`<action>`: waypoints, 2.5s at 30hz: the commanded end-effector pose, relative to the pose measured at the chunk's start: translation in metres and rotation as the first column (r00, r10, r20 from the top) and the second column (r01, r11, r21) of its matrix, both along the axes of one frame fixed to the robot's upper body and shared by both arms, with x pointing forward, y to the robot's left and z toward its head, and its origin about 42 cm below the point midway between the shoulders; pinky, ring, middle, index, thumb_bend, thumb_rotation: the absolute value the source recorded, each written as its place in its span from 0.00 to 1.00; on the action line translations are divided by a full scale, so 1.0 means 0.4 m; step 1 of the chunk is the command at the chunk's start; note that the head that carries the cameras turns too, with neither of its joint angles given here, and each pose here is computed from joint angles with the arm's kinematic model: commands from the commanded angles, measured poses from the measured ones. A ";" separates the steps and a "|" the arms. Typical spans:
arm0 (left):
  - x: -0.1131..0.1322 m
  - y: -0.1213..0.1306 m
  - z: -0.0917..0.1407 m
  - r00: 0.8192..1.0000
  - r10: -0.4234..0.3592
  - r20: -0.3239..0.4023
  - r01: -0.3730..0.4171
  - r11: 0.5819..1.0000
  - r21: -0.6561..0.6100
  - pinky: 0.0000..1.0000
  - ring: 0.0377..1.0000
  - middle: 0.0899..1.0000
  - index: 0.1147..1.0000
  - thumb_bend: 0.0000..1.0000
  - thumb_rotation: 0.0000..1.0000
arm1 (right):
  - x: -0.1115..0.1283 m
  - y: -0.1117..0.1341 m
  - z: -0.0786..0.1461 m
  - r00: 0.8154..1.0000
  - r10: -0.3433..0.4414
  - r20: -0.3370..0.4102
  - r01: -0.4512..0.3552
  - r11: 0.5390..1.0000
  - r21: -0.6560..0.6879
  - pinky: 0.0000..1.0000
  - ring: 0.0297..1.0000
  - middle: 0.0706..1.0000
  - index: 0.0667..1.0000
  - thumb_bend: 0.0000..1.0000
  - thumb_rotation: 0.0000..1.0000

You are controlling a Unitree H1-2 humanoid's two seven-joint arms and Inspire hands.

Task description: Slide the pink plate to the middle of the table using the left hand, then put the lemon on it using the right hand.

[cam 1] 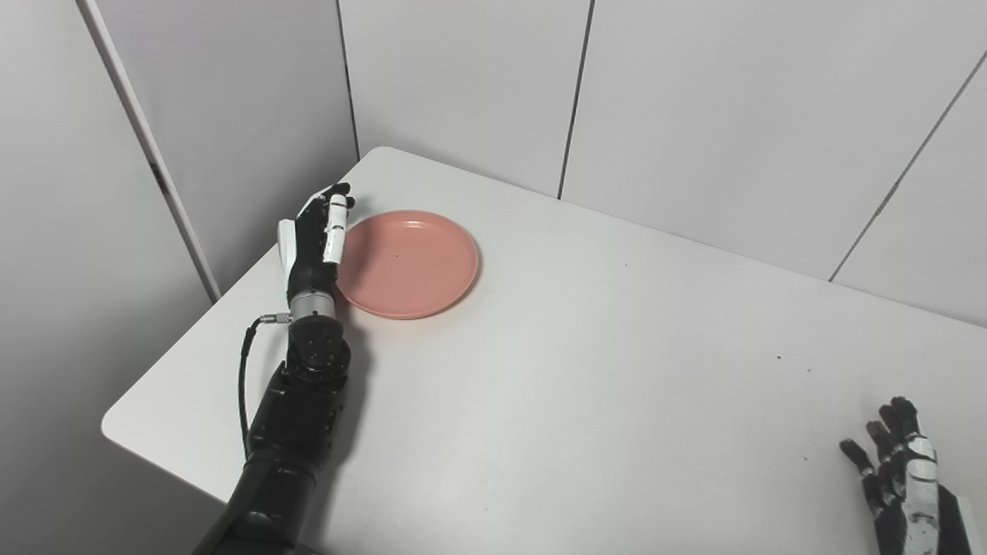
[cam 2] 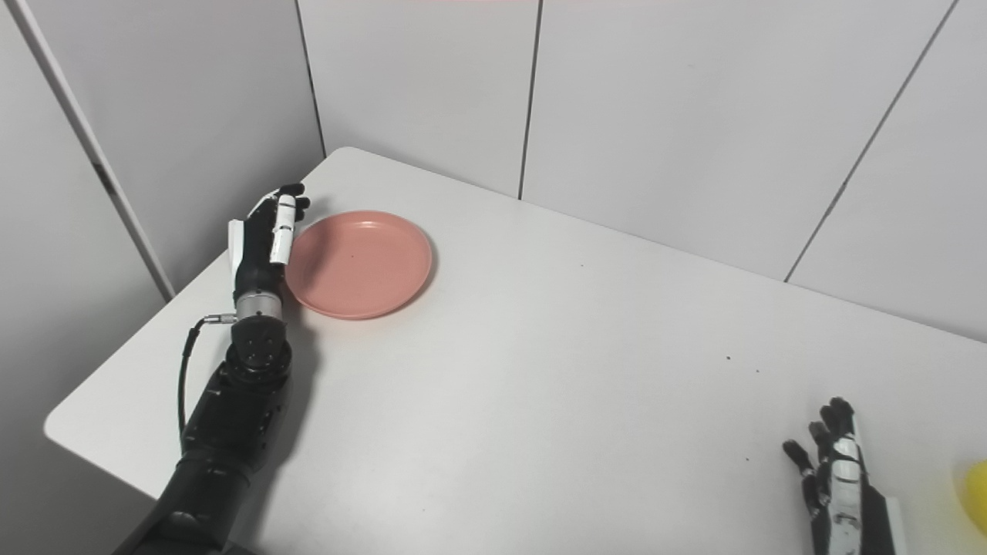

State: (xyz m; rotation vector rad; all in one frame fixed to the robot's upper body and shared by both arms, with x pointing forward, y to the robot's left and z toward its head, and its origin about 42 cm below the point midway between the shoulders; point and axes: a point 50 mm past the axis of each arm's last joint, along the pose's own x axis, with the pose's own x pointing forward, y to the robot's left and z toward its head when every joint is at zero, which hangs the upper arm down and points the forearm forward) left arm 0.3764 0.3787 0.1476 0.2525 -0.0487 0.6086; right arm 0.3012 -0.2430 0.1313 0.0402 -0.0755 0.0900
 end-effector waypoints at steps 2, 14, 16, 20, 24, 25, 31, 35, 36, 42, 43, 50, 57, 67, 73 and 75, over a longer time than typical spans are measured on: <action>0.013 0.010 0.060 0.997 -0.063 0.049 0.063 0.998 0.002 0.80 0.77 0.71 0.69 0.35 1.00 | 0.002 -0.014 0.026 1.000 -0.008 0.024 0.008 1.000 -0.007 1.00 1.00 0.99 0.97 0.33 1.00; 0.003 -0.005 0.070 0.978 -0.190 0.091 0.199 0.974 -0.106 0.77 0.77 0.75 0.72 0.35 1.00 | -0.001 -0.015 0.034 0.999 -0.007 0.036 0.008 1.000 -0.011 1.00 1.00 0.98 0.97 0.30 1.00; 0.004 -0.011 0.073 0.976 -0.200 0.092 0.209 0.973 -0.101 0.77 0.78 0.75 0.72 0.35 1.00 | -0.002 -0.015 0.034 0.999 -0.009 0.036 0.009 1.000 -0.014 1.00 1.00 0.98 0.96 0.31 1.00; 0.013 -0.041 0.082 0.965 -0.240 0.105 0.253 0.958 -0.133 0.76 0.76 0.73 0.70 0.34 1.00 | -0.005 -0.012 0.038 0.999 -0.008 0.040 0.009 1.000 -0.015 1.00 1.00 0.98 0.96 0.31 1.00; 0.017 -0.072 0.094 0.960 -0.259 0.108 0.274 0.947 -0.168 0.76 0.75 0.71 0.69 0.32 1.00 | -0.006 -0.012 0.040 0.999 -0.011 0.042 0.011 1.000 -0.009 1.00 0.99 0.97 0.96 0.31 1.00; 0.017 -0.083 0.097 0.955 -0.275 0.109 0.291 0.940 -0.178 0.76 0.75 0.71 0.69 0.32 1.00 | -0.007 -0.012 0.041 0.999 -0.013 0.040 0.013 1.000 -0.006 1.00 0.99 0.97 0.96 0.31 1.00; 0.015 -0.121 0.092 0.937 -0.339 0.085 0.349 0.923 -0.163 0.77 0.76 0.73 0.71 0.33 1.00 | -0.010 -0.014 0.048 0.999 -0.012 0.036 0.013 1.000 -0.004 1.00 0.99 0.97 0.95 0.31 1.00; 0.020 -0.134 0.083 0.928 -0.362 0.085 0.371 0.918 -0.139 0.77 0.76 0.73 0.70 0.33 1.00 | -0.009 -0.012 0.052 0.999 -0.007 0.049 0.008 1.000 -0.010 1.00 0.99 0.97 0.95 0.31 1.00; 0.020 -0.136 0.082 0.926 -0.369 0.079 0.376 0.918 -0.127 0.76 0.76 0.73 0.70 0.32 1.00 | -0.009 -0.011 0.052 0.999 -0.007 0.052 0.007 1.000 -0.009 1.00 0.99 0.97 0.96 0.30 1.00; 0.020 -0.142 0.084 0.922 -0.381 0.063 0.386 0.912 -0.139 0.77 0.78 0.75 0.71 0.32 1.00 | -0.010 -0.005 0.056 0.999 -0.012 0.050 0.012 1.000 -0.004 1.00 1.00 0.98 0.96 0.32 1.00; 0.019 -0.142 0.084 0.921 -0.384 0.064 0.389 0.911 -0.138 0.77 0.78 0.75 0.71 0.32 1.00 | -0.010 -0.003 0.057 0.999 -0.011 0.051 0.011 1.000 -0.004 1.00 1.00 0.98 0.96 0.32 1.00; 0.021 -0.154 0.094 0.912 -0.408 0.044 0.410 0.900 -0.146 0.80 0.80 0.77 0.73 0.33 1.00 | -0.011 0.007 0.065 0.998 -0.010 0.056 0.010 1.000 0.000 1.00 1.00 1.00 0.98 0.33 1.00; 0.022 -0.170 0.098 0.903 -0.428 0.035 0.428 0.895 -0.127 0.80 0.79 0.77 0.74 0.33 1.00 | -0.010 0.018 0.068 0.998 -0.004 0.070 0.004 1.000 0.002 1.00 1.00 1.00 1.00 0.32 1.00; 0.031 -0.217 0.094 0.893 -0.449 0.027 0.449 0.886 -0.121 0.80 0.81 0.78 0.75 0.32 1.00 | -0.006 0.026 0.076 0.997 -0.012 0.075 0.012 1.000 -0.001 1.00 1.00 1.00 1.00 0.31 1.00; 0.032 -0.242 0.089 0.893 -0.451 0.004 0.449 0.888 -0.103 0.81 0.81 0.78 0.75 0.31 1.00 | -0.004 0.030 0.082 0.998 -0.012 0.063 0.012 1.000 -0.005 1.00 1.00 1.00 1.00 0.34 1.00; 0.032 -0.248 0.089 0.893 -0.451 0.000 0.448 0.888 -0.105 0.82 0.81 0.78 0.75 0.31 1.00 | -0.005 0.032 0.085 0.998 -0.010 0.060 0.010 1.000 -0.002 1.00 1.00 1.00 1.00 0.34 1.00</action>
